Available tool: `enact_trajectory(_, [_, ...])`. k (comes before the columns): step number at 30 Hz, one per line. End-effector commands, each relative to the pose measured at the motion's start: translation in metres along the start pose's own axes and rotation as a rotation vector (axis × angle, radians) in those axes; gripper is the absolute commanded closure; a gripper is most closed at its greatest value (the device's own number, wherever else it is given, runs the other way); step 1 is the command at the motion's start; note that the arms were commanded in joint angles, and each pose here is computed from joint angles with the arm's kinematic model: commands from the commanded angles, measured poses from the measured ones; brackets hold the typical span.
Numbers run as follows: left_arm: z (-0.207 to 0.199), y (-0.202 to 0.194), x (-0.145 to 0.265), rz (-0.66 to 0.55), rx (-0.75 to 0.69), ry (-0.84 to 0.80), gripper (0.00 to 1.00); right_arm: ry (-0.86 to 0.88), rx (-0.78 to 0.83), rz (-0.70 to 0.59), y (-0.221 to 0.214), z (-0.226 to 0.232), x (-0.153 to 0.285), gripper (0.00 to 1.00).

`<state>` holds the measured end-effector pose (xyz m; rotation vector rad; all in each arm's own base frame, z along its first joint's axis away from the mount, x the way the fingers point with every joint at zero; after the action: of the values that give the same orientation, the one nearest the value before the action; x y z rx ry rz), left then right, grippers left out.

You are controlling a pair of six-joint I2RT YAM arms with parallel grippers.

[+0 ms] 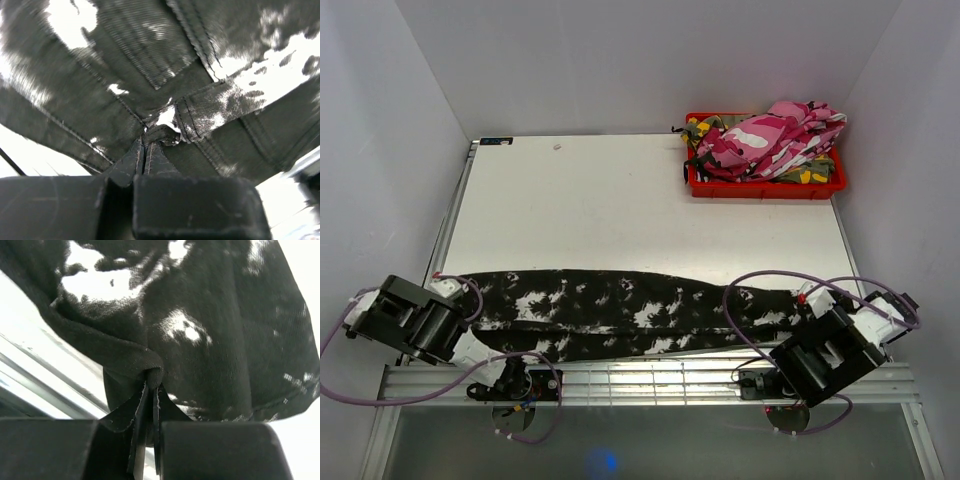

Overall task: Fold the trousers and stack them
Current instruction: Fold the trousers

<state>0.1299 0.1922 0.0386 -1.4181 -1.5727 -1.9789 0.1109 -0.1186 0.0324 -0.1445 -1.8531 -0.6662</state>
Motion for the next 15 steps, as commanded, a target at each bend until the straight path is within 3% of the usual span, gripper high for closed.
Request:
enact_trajectory(1, [0.027, 0.005, -0.03, 0.118, -0.339, -0.028, 1.0, -0.037, 0.392, 0.038, -0.001, -0.054, -0.002, 0.92])
enact_trajectory(2, [0.027, 0.008, -0.036, 0.125, -0.277, -0.04, 1.0, -0.015, 0.317, 0.025, -0.001, -0.057, -0.006, 0.92])
enact_trajectory(5, [0.046, 0.032, -0.047, 0.132, -0.268, -0.042, 1.0, 0.003, 0.28, 0.028, 0.004, -0.084, -0.008, 0.92])
enact_trajectory(9, [0.068, 0.053, -0.071, 0.121, -0.124, -0.058, 1.0, -0.011, 0.211, 0.033, 0.01, -0.11, -0.02, 0.92])
enact_trajectory(15, [0.102, 0.108, -0.082, 0.037, -0.149, -0.016, 1.0, -0.016, 0.19, 0.01, 0.027, -0.138, -0.025, 0.92])
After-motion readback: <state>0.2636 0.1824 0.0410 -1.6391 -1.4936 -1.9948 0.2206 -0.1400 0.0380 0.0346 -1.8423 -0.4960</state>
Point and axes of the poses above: each gripper's point midway between its finger pads, its own x axis back along the fingers, its own z axis along the line the jaws close on, y = z × x, the point moved 2 cm from there along x, back along the fingers, and after that the axes turned 7 degrees about x, right-handed, at the moved point
